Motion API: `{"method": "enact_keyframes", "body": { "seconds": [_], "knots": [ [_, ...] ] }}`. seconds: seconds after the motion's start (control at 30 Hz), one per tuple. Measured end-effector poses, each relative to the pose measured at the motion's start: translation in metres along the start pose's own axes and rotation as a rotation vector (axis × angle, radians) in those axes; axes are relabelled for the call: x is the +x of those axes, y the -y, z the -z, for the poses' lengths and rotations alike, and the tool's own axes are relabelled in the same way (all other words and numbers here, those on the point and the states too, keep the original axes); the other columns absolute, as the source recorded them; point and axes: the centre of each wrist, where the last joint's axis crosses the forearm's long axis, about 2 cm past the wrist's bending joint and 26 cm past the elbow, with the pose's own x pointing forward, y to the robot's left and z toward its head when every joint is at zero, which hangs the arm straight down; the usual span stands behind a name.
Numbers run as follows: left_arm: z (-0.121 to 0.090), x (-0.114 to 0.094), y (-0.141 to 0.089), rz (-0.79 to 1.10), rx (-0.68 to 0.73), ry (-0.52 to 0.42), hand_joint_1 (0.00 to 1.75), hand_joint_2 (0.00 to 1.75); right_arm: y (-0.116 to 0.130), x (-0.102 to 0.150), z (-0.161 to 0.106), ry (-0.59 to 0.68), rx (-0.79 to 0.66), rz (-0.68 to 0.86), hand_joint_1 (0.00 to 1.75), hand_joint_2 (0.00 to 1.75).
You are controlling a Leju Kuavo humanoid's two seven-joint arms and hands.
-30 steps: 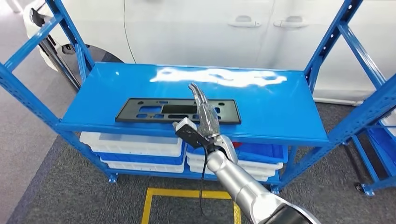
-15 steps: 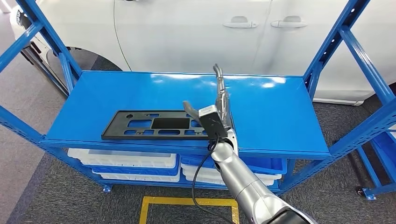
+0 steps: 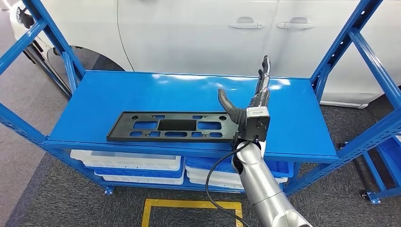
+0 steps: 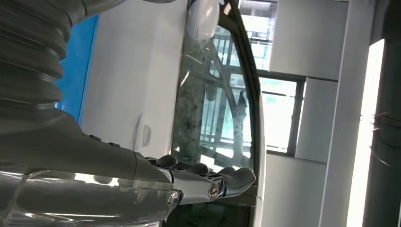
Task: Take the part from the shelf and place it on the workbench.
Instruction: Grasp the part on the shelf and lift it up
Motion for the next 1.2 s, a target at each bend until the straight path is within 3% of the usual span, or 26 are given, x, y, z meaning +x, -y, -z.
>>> {"method": "enact_keyframes", "body": {
  "seconds": [0.23,0.4,0.53,0.7,0.9,1.2],
  "knots": [
    [0.0,-0.001,0.0,0.0,0.013,0.001,0.0,0.0,0.002,0.003,-0.003,-0.003,0.09,0.011,0.0,1.75],
    [-0.002,-0.004,-0.001,-0.007,0.024,-0.023,0.0,0.0,-0.009,0.003,-0.034,-0.02,0.246,-0.028,0.0,1.75],
    [-0.002,-0.004,-0.001,-0.012,0.028,-0.025,0.0,0.0,-0.014,0.003,-0.044,-0.025,0.307,-0.041,0.0,1.75],
    [-0.003,-0.006,0.0,-0.017,0.034,-0.035,0.0,0.0,-0.016,0.001,-0.068,0.056,0.37,-0.19,0.0,1.75],
    [-0.006,-0.011,-0.002,-0.018,0.038,-0.045,0.0,0.0,0.009,-0.004,-0.11,0.085,0.399,-0.258,0.0,1.75],
    [-0.006,-0.011,-0.002,-0.022,0.037,-0.032,0.0,0.0,0.042,0.011,-0.125,0.212,0.414,-0.333,0.0,1.75]
  ]
}}
